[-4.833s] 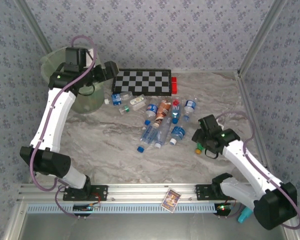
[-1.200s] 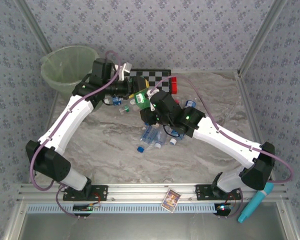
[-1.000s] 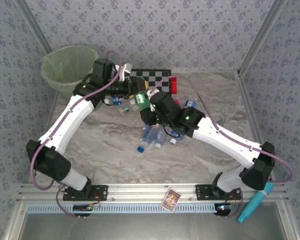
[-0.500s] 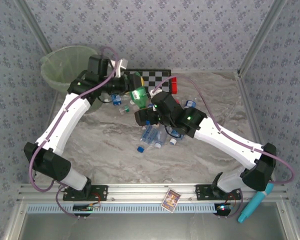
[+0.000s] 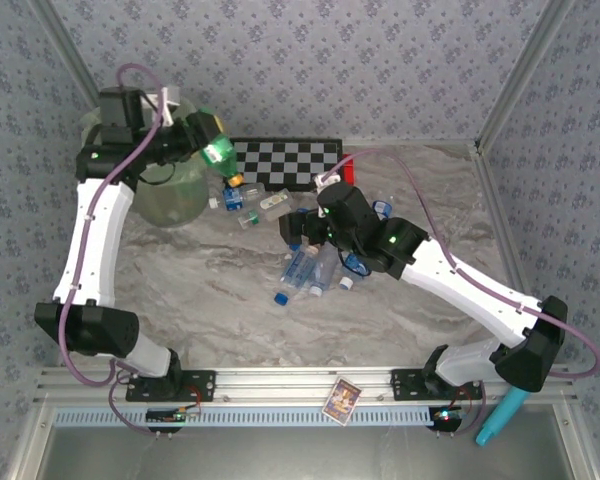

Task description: Put the plastic bottles in the bin

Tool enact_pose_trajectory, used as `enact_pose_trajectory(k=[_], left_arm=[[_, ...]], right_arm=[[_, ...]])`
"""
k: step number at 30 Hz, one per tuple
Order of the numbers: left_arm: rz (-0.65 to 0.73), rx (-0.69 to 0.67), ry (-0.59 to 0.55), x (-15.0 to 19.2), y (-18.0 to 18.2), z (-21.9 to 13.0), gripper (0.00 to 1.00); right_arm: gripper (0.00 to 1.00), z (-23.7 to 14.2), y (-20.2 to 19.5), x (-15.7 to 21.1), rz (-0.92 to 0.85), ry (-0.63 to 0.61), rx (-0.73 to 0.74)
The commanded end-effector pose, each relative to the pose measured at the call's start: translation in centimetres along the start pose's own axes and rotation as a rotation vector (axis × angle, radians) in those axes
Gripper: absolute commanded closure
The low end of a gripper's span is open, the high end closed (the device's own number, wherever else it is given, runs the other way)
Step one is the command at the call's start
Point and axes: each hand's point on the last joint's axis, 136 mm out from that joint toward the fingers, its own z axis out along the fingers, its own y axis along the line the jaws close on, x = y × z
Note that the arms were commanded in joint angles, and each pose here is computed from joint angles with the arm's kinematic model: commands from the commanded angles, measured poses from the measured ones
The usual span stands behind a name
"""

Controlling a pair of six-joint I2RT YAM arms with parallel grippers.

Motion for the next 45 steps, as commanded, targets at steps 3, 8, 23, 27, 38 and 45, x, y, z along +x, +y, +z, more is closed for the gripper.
enact_pose_trajectory(k=[3,8,23,27,38,45], left_arm=[[-0.030,-0.032,-0.163,-4.2,1.0,-5.0,0.44],[-0.067,-0.141,-0.292,-7.3,3.8,-8.0,0.44],[0.176,-0.610,-0.549,-12.5,8.8,-14.1,0.44],[0.235,-0.657,-0.550,-13.0,9.8,-13.8,0.44],[0.334,-0.714,-0.435,-12.6,13.8,-8.9,0.41],[0.313,-0.686,-0.379,-11.8,14.5,-7.1,0.20]], right_arm=[[0.00,-0.4,-0.3,-0.8,0.016,-0.039,-0.022],[0.00,-0.4,-1.0,-0.8,0.022,-0.035,-0.036],[0.00,-0.6,-4.2,-1.3,0.071,-0.043,-0.041],[0.01,-0.6,-4.6,-1.2,0.078,-0.043,-0.033],[0.00,-0.6,-4.7,-1.4,0.077,-0.042,-0.033],[0.00,-0.8,-5.0,-1.2,0.076,-0.036,-0.018]])
